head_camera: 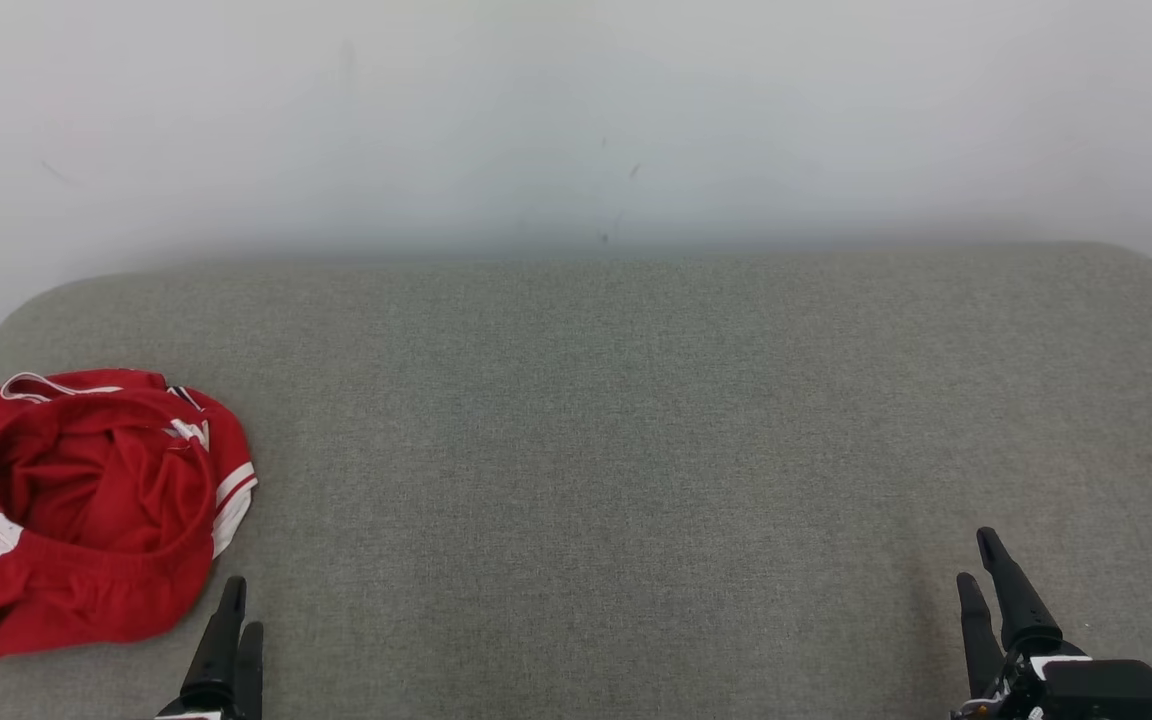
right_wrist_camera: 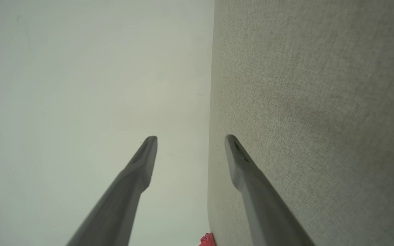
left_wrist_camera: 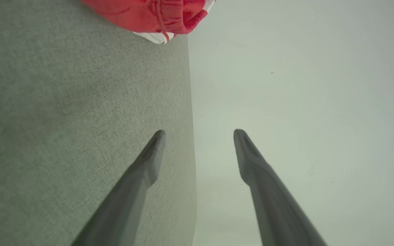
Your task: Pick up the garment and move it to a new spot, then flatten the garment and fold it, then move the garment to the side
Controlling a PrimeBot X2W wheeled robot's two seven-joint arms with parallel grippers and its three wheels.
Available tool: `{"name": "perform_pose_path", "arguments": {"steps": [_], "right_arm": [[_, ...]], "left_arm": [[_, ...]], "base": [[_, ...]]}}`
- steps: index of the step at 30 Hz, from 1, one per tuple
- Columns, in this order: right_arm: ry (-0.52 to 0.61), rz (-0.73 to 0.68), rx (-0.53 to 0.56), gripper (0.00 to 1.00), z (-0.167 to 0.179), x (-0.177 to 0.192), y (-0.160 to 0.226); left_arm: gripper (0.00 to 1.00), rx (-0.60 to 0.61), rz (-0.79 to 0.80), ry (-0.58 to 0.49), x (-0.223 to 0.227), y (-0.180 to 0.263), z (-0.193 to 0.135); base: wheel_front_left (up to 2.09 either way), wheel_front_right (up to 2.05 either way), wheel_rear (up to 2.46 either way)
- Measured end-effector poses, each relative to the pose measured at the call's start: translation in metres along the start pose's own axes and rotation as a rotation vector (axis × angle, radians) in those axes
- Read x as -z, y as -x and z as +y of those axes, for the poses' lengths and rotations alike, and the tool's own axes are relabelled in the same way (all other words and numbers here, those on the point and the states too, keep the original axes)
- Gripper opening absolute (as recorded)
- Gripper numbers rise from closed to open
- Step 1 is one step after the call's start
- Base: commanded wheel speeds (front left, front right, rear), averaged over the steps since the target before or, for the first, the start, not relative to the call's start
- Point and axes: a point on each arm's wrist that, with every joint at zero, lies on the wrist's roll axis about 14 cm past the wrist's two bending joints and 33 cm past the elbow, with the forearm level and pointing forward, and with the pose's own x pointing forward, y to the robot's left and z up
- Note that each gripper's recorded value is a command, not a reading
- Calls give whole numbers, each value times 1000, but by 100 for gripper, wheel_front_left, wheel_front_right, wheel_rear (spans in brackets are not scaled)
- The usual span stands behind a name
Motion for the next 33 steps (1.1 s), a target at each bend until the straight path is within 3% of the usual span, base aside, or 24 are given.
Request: {"name": "perform_pose_path", "arguments": {"steps": [10,33], "right_arm": [[47,2,-24,100,8,9,0],[396,20,-28,100,7,21,3]], "left_arm": [[100,0,-28,-83,-2,4,0],[100,-9,-29,-545,7,11,-5]], "base": [[0,0,0],[0,0,0]]}}
